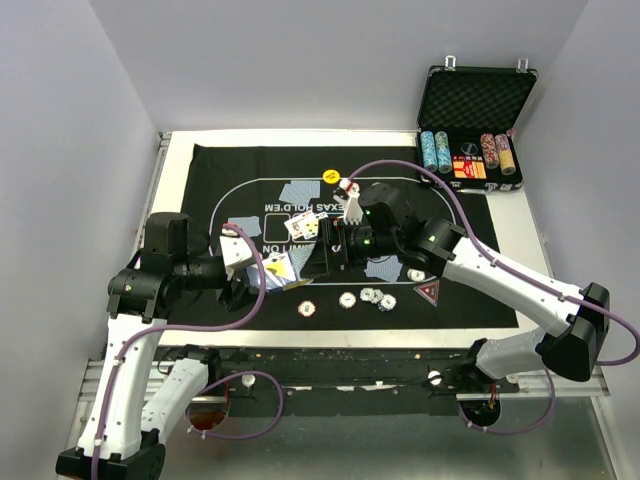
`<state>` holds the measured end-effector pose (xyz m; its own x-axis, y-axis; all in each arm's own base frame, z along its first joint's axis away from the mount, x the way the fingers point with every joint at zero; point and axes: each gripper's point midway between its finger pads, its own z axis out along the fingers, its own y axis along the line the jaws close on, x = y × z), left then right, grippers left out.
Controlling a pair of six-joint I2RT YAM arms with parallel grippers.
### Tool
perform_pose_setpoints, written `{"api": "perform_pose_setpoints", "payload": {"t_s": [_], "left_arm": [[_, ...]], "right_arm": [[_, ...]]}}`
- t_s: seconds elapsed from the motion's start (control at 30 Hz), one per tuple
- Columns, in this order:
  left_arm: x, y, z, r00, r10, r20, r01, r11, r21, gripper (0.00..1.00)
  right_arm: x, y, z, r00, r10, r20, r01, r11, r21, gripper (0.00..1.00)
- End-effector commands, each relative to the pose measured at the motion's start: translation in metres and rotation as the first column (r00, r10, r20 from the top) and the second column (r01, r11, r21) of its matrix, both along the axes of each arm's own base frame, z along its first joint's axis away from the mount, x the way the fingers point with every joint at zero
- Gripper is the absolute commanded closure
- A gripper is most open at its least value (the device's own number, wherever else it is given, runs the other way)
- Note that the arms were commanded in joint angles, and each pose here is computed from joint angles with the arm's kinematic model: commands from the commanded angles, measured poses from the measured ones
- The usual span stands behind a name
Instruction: Distribute texas hold em gaming equipment
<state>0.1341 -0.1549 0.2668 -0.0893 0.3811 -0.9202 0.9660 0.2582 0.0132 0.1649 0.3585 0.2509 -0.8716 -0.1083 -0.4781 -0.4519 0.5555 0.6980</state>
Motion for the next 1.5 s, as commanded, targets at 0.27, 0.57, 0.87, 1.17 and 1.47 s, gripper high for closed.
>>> {"api": "perform_pose_setpoints", "payload": {"t_s": [0.27,0.57,0.87,1.17,1.47], "left_arm": [[-0.002,-0.005,0.012,0.999,-0.027,0.037,0.028,0.999,-0.043,0.80],[-0.002,-0.006,0.012,0.999,-0.030,0.033,0.032,0.998,-0.049,0.80],[-0.002,-0.005,0.011,0.999,-0.027,0.036,0.028,0.998,-0.047,0.80],[-0.003,-0.005,0.012,0.999,-0.027,0.040,0.029,0.999,-0.045,0.80],[-0.002,-0.005,0.011,0.999,-0.028,0.039,0.030,0.999,-0.044,0.80]], "right_arm": [[0.021,-0.023,0.002,0.986,-0.141,0.094,0.148,0.986,-0.079,0.23],[0.029,-0.036,0.015,0.970,-0.182,0.160,0.201,0.973,-0.112,0.34],[0.029,-0.033,0.036,0.968,-0.185,0.167,0.198,0.978,-0.062,0.47],[0.031,-0.035,0.039,0.963,-0.208,0.170,0.219,0.974,-0.053,0.62],[0.034,-0.048,0.048,0.941,-0.283,0.182,0.294,0.955,-0.035,0.93]]}}
